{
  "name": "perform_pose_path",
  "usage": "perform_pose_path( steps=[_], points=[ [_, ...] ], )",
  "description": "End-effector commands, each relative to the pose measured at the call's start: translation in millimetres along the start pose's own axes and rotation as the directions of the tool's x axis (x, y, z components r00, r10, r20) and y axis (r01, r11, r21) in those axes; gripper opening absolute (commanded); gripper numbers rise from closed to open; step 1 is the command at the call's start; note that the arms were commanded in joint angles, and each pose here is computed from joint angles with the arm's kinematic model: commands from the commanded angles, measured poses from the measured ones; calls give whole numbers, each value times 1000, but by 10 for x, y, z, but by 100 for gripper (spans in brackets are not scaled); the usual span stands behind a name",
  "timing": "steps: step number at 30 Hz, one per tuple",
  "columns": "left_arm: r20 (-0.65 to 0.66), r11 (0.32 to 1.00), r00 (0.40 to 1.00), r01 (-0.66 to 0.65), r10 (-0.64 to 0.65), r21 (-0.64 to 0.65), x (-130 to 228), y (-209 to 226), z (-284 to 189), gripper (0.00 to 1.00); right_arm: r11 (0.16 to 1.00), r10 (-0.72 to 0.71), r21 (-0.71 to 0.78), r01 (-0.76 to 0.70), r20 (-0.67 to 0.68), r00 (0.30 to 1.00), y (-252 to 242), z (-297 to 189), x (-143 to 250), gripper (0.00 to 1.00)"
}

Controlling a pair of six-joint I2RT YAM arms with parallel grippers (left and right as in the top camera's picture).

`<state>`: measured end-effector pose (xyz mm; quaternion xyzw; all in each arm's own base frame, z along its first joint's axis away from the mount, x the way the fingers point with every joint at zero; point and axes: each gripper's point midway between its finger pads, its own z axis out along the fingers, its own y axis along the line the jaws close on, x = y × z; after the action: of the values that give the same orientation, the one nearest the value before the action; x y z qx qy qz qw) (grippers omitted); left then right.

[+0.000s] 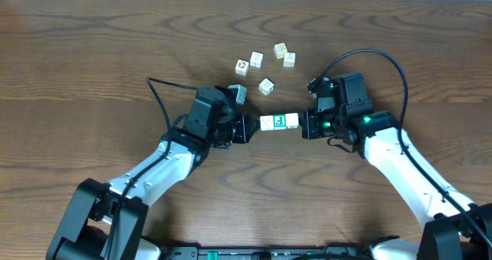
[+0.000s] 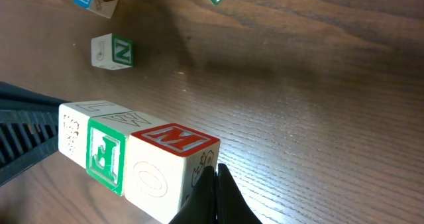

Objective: Lift 3 blocks
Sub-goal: 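Keep squeezing the three-block row between both grippers above the table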

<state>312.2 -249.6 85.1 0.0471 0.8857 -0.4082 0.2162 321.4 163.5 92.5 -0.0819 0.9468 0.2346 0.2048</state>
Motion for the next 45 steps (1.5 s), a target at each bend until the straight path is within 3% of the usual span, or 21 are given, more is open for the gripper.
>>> perform_pose_path(
  steps=[1,45],
  points=[
    [5,986,996,-87,87,139,-110,-484,-40,7,978,-89,-191,84,-18,996,562,-46,43,1],
    [-15,991,995,-96,98,97,5,-448,91,7,985,-38,-173,25,-70,997,482,116,114,1]
  ],
)
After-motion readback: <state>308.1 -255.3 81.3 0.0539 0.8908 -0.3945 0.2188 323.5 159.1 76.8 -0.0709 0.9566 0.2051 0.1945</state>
